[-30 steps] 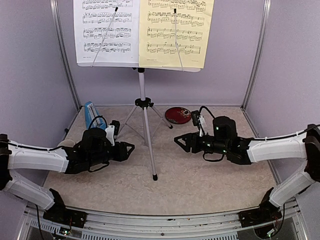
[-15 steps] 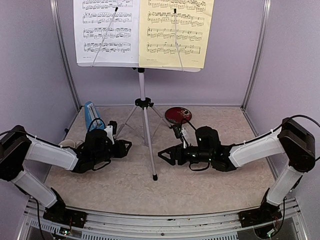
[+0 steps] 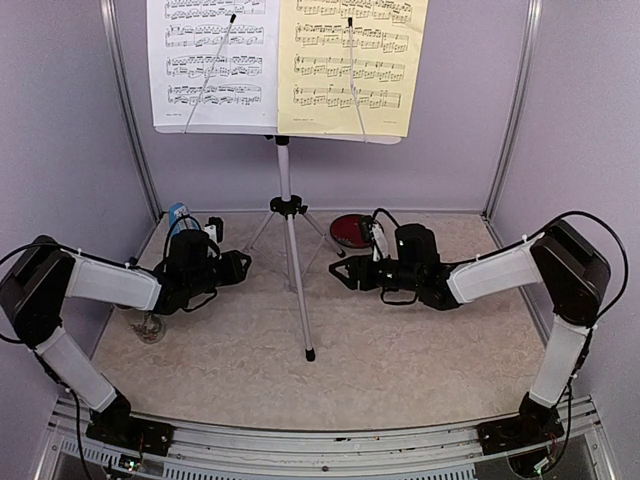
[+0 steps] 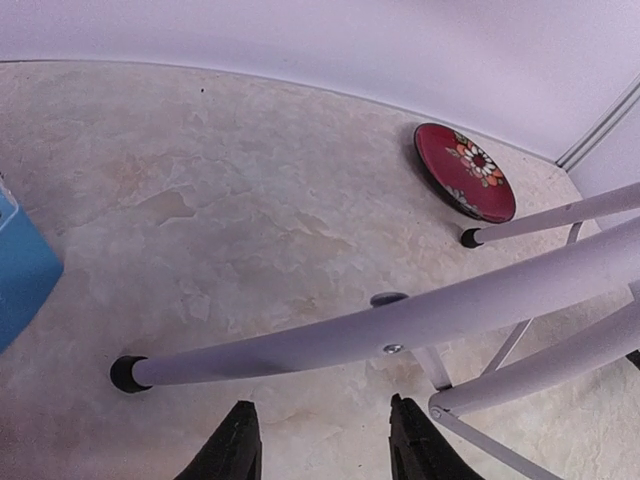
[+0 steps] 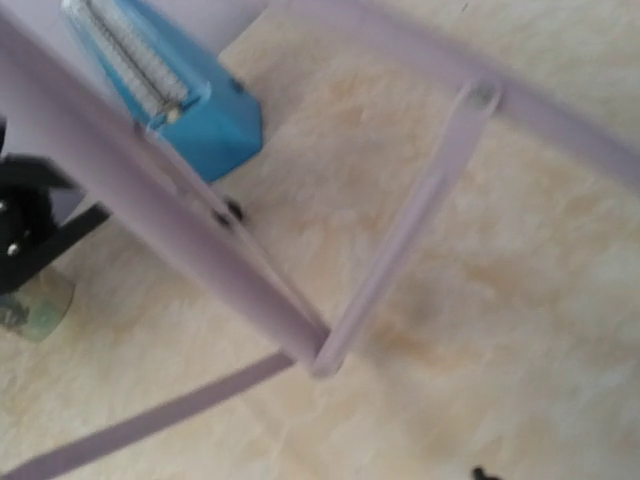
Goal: Set up the instrument practice props
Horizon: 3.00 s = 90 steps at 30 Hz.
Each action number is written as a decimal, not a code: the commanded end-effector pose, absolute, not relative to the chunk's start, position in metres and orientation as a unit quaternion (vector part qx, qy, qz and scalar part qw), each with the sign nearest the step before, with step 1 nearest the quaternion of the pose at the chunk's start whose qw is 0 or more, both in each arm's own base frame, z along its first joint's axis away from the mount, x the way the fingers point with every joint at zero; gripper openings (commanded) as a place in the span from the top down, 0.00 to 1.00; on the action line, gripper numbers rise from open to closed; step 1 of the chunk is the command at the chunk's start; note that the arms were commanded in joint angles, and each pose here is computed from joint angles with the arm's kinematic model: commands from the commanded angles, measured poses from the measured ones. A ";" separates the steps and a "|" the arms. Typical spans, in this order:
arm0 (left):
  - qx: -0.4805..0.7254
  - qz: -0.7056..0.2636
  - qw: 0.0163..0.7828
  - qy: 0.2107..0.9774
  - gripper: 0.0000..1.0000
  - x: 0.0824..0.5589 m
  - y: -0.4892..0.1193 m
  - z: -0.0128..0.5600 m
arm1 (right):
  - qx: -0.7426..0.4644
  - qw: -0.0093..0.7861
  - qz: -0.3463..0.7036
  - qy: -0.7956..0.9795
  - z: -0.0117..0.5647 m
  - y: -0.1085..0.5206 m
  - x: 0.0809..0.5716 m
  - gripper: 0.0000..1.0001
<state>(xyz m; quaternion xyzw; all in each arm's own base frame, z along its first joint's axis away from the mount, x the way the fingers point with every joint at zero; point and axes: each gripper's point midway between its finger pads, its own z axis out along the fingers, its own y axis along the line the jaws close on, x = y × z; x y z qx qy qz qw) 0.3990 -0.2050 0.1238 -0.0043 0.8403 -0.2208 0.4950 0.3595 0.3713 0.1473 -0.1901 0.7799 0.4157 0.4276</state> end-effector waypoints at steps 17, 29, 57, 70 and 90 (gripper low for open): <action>-0.018 -0.187 0.457 0.870 0.58 0.415 -0.191 0.082 | -0.225 0.408 0.412 0.783 0.127 0.363 0.359 0.31; -0.016 -0.173 0.459 0.872 0.58 0.429 -0.192 0.080 | -0.236 0.355 0.472 0.771 0.125 0.407 0.274 0.15; -0.013 -0.180 0.466 0.866 0.59 0.465 -0.198 0.090 | -0.206 0.366 0.393 0.818 0.064 0.442 0.290 0.78; -0.015 -0.196 0.467 0.862 0.60 0.494 -0.198 0.093 | -0.190 0.394 0.355 0.826 0.065 0.413 0.343 1.00; 0.015 -0.213 0.558 0.802 0.09 0.447 -0.190 0.224 | -0.223 0.406 0.385 0.798 0.092 0.426 0.340 0.66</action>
